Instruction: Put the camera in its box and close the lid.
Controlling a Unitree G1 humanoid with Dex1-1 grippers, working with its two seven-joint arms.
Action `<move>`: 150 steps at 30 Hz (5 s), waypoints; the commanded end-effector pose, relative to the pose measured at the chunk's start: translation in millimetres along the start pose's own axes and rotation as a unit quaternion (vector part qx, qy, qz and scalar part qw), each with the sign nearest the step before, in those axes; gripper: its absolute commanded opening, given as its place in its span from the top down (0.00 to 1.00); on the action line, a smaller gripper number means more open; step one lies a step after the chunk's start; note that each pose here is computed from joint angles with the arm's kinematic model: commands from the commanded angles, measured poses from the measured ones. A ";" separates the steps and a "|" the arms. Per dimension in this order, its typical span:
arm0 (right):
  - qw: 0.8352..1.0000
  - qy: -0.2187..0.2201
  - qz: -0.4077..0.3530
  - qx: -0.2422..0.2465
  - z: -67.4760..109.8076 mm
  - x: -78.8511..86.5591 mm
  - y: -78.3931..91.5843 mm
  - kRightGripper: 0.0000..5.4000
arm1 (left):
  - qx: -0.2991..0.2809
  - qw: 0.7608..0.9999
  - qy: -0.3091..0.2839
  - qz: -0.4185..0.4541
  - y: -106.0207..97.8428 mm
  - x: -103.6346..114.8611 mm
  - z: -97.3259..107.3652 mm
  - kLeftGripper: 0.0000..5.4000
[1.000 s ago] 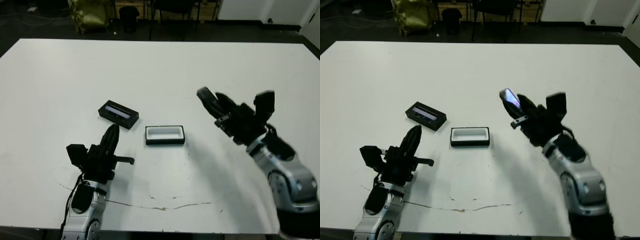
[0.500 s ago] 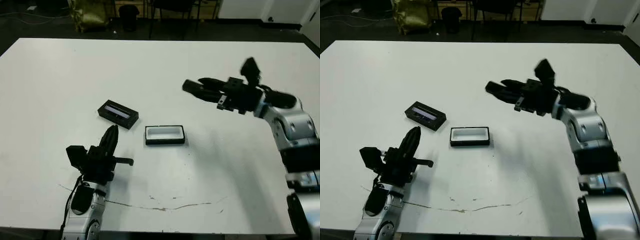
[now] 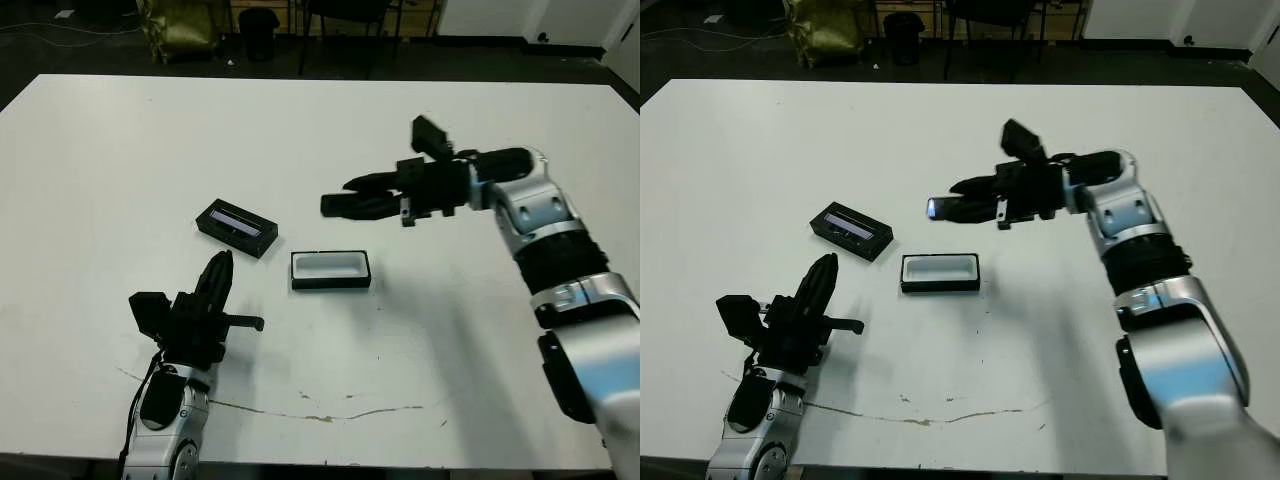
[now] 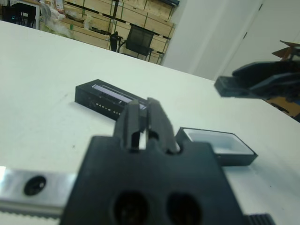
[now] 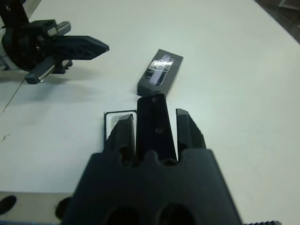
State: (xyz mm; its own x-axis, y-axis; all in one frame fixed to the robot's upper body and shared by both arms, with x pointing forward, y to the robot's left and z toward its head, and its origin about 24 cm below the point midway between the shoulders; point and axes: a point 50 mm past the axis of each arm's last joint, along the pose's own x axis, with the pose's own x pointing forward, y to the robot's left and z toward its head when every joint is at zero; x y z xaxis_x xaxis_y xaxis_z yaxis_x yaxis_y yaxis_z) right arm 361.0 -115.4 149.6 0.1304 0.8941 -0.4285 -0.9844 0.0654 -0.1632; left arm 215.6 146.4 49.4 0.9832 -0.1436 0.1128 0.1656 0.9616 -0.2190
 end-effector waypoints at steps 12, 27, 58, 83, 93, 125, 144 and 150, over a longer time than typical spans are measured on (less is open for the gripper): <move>0.998 -0.011 0.044 0.034 -14.0 14.9 18.3 0.85 | 0.001 1.000 0.018 0.003 2.6 -3.3 -5.2 1.00; 0.998 0.005 0.038 0.053 -24.2 18.8 22.3 0.85 | -0.010 1.000 0.018 0.004 2.7 -3.6 -7.4 1.00; 0.995 0.014 0.052 0.087 -43.2 39.2 30.9 0.85 | -0.012 1.000 0.015 0.000 3.6 -4.2 -8.2 1.00; 0.996 0.020 0.044 0.074 -47.0 40.0 30.8 0.85 | -0.013 1.000 0.015 -0.004 4.5 -4.1 -9.5 1.00; 0.996 0.018 0.039 0.078 -54.9 32.5 31.2 0.85 | -0.011 1.000 0.017 -0.004 3.8 -4.2 -8.6 1.00; 0.995 0.059 0.073 0.046 -56.4 53.9 40.3 0.85 | -0.004 1.000 0.019 0.002 2.7 -4.7 -8.3 1.00; 0.990 0.070 0.117 -0.048 -56.5 73.0 48.5 0.81 | -0.009 1.000 0.019 0.001 2.9 -5.7 -9.6 1.00; 0.981 0.106 0.149 -0.057 -53.3 65.4 43.3 0.59 | -0.001 1.000 0.012 -0.001 2.8 -5.3 -9.6 1.00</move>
State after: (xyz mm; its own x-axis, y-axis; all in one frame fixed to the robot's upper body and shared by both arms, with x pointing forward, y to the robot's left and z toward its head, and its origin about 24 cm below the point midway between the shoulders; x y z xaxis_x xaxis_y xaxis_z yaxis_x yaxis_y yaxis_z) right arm 341.2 -72.9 86.3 -0.0618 0.7975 -0.6001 -0.9564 -0.2192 -0.1929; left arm 213.6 146.7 44.6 0.9812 -0.1520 0.1192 0.1760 0.9579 -0.2268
